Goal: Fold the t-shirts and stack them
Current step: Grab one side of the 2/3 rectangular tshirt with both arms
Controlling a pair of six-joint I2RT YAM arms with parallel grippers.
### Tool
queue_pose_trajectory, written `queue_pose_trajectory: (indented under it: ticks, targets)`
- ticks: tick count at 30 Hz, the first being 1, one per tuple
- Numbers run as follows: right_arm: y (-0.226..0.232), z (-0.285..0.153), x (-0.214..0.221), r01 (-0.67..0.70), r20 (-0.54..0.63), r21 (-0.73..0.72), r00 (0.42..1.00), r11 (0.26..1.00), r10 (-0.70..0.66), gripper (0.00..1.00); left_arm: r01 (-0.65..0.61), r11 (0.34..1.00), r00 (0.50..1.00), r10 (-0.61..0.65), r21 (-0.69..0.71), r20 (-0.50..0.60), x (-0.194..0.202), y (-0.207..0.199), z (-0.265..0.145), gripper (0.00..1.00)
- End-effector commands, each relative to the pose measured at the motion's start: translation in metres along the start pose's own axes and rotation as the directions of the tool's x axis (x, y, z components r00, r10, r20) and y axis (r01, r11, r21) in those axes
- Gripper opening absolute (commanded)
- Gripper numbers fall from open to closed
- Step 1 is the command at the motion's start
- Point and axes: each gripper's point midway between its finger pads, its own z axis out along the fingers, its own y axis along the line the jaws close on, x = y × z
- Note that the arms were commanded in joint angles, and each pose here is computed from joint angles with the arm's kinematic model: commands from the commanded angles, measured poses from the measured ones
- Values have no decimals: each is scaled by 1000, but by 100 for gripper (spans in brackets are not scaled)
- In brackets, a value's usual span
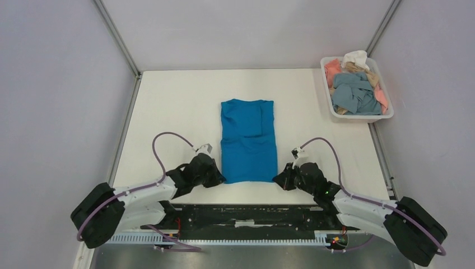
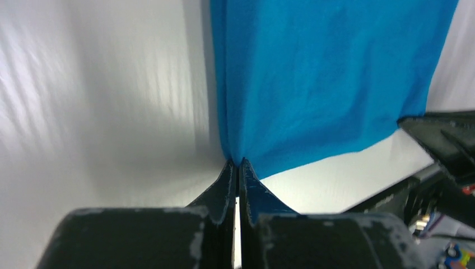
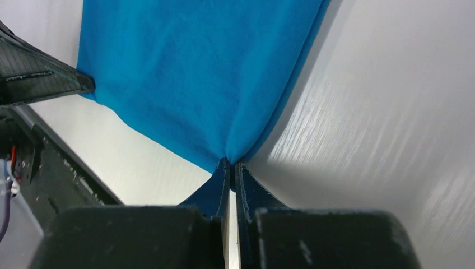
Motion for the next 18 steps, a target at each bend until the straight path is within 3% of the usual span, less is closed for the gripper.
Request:
queue_pose_trajectory:
  ticks: [1,11,18]
  targets:
    - [-26,-25,71,-52,-192,83,979,995,67,0,15,993,996,-26,-114,-88,54,34,-16,2]
    - [-18,-40,95,-21,-264,68,964,997,38,0,3,995,991,-17,-101,-136,82,37,-33,2]
    - [11,-25,39,27,-87,22,996,999,-25,0,-13,999,1000,14,41,-3,46,-10,-37,2]
